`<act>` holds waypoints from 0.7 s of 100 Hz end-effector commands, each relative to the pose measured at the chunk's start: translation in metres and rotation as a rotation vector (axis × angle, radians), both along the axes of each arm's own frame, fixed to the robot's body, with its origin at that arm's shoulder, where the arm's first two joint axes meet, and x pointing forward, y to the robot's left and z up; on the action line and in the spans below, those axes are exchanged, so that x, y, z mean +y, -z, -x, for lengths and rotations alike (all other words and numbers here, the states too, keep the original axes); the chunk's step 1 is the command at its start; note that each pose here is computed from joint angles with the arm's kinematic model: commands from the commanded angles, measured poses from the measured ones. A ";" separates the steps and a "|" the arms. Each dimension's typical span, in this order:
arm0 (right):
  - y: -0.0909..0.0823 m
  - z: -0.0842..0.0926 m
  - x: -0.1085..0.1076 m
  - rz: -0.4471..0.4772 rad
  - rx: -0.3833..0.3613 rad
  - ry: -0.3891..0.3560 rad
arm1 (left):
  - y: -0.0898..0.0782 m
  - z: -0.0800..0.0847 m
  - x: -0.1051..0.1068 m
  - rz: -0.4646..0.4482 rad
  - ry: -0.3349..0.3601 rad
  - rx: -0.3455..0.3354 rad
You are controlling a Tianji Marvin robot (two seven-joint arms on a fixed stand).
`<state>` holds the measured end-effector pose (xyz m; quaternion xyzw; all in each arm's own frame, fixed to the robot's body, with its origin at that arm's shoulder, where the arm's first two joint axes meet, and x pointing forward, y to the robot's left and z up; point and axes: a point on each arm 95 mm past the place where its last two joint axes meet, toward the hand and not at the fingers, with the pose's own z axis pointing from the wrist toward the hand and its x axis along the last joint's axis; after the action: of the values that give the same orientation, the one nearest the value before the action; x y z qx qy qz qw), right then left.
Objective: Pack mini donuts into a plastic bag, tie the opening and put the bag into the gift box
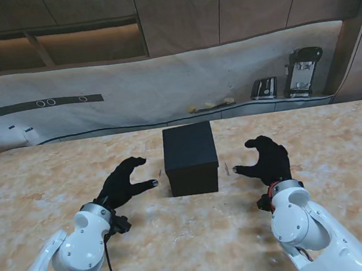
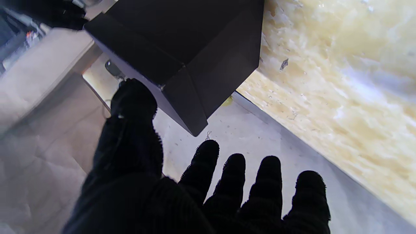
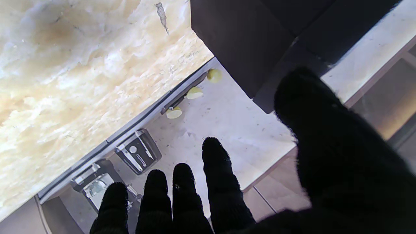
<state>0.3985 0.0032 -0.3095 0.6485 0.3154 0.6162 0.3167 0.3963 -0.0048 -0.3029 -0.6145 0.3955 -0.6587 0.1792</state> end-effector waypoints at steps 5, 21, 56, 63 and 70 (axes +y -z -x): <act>-0.001 0.009 -0.002 0.015 -0.008 -0.034 | -0.002 -0.006 -0.007 -0.033 0.031 -0.020; -0.004 0.015 -0.006 0.018 -0.035 -0.046 | 0.001 -0.011 -0.021 -0.071 0.033 -0.031; -0.007 0.019 -0.010 0.020 -0.050 -0.038 | 0.022 -0.018 -0.047 -0.066 0.024 0.026; -0.007 0.019 -0.011 0.023 -0.049 -0.039 | 0.024 -0.019 -0.051 -0.059 0.022 0.028; -0.006 0.020 -0.012 0.027 -0.049 -0.038 | 0.026 -0.020 -0.054 -0.057 0.014 0.021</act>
<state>0.3828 -0.0104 -0.2998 0.6207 0.3212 0.6361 0.3271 0.4170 -0.0512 -0.3294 -0.6135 0.4213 -0.6393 0.1933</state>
